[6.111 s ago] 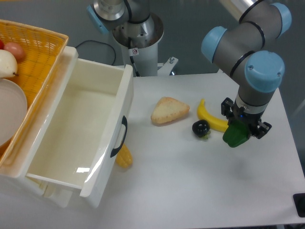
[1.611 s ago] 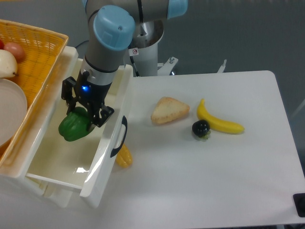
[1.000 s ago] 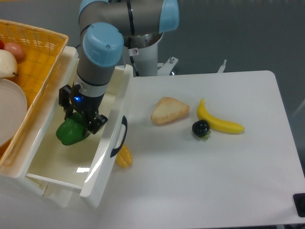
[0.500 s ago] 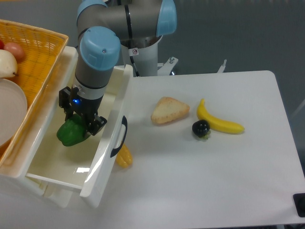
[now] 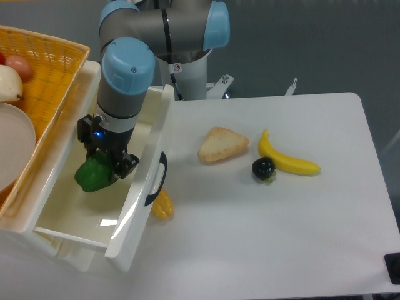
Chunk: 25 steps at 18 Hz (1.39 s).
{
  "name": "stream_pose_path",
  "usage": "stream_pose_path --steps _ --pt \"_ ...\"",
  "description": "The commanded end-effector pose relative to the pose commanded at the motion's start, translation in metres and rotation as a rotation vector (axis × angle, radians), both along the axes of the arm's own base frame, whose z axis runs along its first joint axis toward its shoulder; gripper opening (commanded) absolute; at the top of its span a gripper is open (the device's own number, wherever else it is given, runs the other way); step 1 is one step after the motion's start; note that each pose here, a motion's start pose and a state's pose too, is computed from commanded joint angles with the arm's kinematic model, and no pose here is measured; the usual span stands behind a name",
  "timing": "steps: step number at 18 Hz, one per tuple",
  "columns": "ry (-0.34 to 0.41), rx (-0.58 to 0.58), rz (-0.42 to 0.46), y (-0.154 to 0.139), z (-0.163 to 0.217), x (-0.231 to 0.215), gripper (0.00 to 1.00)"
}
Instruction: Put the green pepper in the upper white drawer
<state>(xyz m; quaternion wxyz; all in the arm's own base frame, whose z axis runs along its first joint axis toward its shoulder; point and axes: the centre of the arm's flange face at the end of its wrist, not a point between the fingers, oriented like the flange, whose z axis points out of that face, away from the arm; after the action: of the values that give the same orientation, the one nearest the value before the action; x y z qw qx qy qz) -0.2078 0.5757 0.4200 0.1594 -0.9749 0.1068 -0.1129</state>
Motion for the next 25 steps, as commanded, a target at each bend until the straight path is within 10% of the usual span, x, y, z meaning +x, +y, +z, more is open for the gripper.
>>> stream_pose_path --steps 16,25 --pt "0.078 0.114 0.019 -0.002 0.034 -0.011 0.9" --pt "0.112 0.166 0.238 -0.058 0.081 -0.077 1.0"
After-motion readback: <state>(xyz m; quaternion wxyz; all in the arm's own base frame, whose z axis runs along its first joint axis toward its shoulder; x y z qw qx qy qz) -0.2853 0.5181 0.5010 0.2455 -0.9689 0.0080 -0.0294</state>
